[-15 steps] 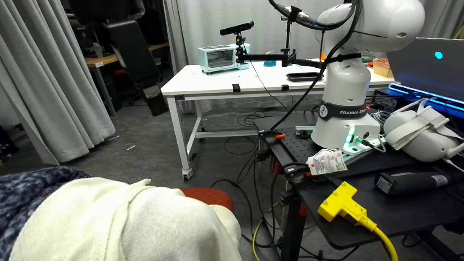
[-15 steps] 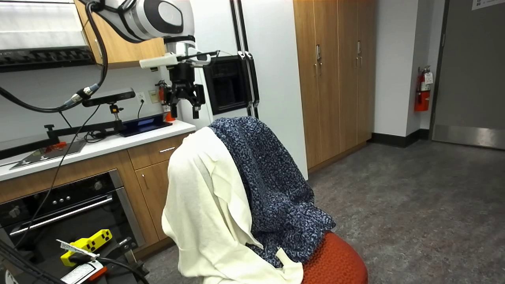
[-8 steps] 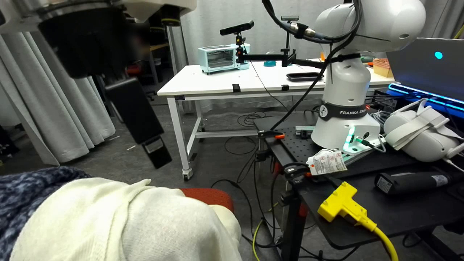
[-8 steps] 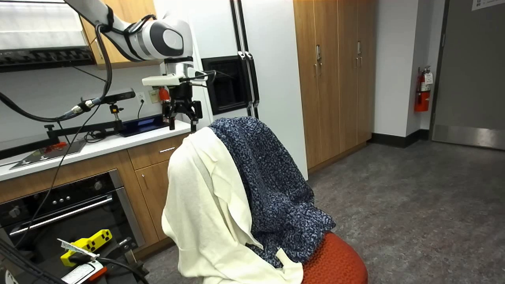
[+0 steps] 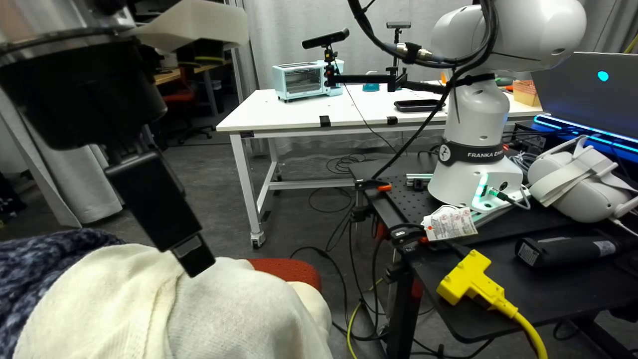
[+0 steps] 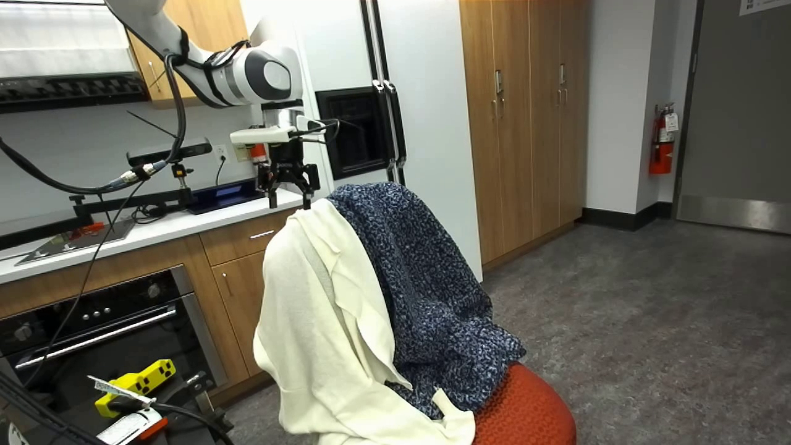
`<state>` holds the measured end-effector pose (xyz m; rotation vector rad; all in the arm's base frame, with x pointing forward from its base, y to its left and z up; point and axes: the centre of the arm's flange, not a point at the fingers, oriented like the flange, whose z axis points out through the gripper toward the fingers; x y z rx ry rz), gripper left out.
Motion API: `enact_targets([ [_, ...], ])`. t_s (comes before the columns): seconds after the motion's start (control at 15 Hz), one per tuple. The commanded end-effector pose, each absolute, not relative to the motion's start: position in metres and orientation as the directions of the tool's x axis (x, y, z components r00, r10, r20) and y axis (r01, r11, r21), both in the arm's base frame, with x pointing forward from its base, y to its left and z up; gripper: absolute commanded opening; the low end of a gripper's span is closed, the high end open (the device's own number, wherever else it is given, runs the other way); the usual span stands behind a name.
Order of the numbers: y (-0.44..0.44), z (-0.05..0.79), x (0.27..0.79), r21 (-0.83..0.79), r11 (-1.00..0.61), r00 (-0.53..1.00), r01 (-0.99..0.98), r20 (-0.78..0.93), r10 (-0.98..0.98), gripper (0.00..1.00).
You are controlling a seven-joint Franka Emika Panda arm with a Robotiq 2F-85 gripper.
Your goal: Pick up the two clothes from the chair support and put them no the sitting base of the chair.
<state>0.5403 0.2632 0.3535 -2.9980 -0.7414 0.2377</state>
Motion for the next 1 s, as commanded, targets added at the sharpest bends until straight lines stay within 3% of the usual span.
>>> enact_targets([
  [0.0,0.271,0.348,0.563,-0.065,-0.864,0.856,0.500,-0.113,0.504,1.00],
  [0.53,0.265,0.338,0.581,-0.032,-0.857,0.857,0.515,0.045,0.514,1.00],
  [0.93,0.246,0.326,0.582,-0.047,-0.871,0.873,0.488,0.028,0.488,1.00],
])
